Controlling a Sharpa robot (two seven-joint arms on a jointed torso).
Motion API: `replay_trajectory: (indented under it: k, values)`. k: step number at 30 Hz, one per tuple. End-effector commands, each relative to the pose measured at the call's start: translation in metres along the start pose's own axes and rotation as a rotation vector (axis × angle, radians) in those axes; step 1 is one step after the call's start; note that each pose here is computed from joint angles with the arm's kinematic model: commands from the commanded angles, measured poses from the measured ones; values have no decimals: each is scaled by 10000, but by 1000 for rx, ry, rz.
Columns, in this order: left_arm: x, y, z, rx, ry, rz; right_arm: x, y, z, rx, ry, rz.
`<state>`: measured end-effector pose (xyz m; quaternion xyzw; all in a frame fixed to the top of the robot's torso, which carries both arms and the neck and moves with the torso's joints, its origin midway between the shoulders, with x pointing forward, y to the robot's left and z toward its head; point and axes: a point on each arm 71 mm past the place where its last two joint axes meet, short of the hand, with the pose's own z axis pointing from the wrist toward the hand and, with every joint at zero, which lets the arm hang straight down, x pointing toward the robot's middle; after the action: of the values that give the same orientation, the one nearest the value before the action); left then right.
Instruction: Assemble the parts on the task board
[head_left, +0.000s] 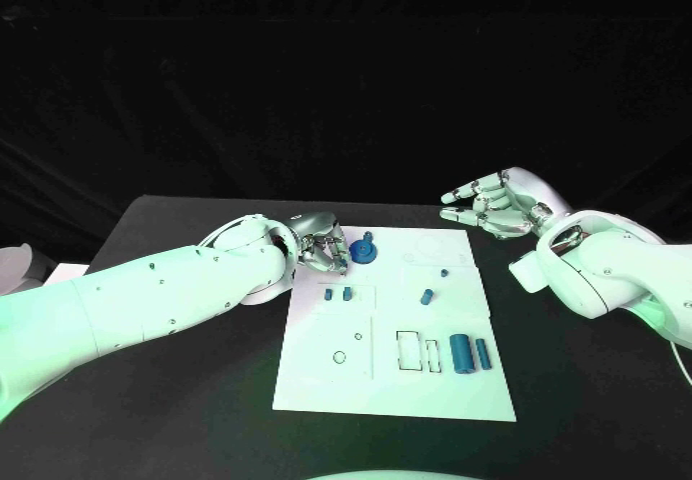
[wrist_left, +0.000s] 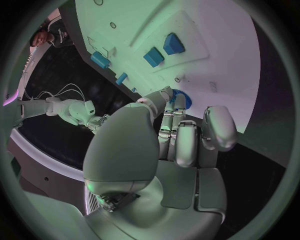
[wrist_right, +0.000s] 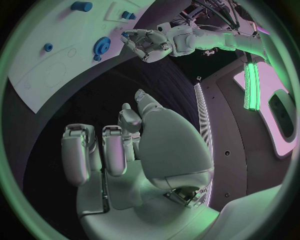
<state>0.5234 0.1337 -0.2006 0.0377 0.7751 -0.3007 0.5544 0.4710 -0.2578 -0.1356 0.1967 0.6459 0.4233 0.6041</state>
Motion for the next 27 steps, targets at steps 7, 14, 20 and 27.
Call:
replay_trajectory:
  k: [7, 14, 20, 27]
  values:
    - [69, 19, 23, -22, 53, 16, 17, 12, 3, -13, 14, 0]
    - [81, 12, 29, -23, 60, 18, 22, 15, 5, -14, 15, 1]
    - [89, 15, 33, -31, 66, 24, 21, 15, 5, -14, 14, 0]
    - [105, 16, 44, -43, 84, 35, 22, 16, 5, -15, 15, 1]
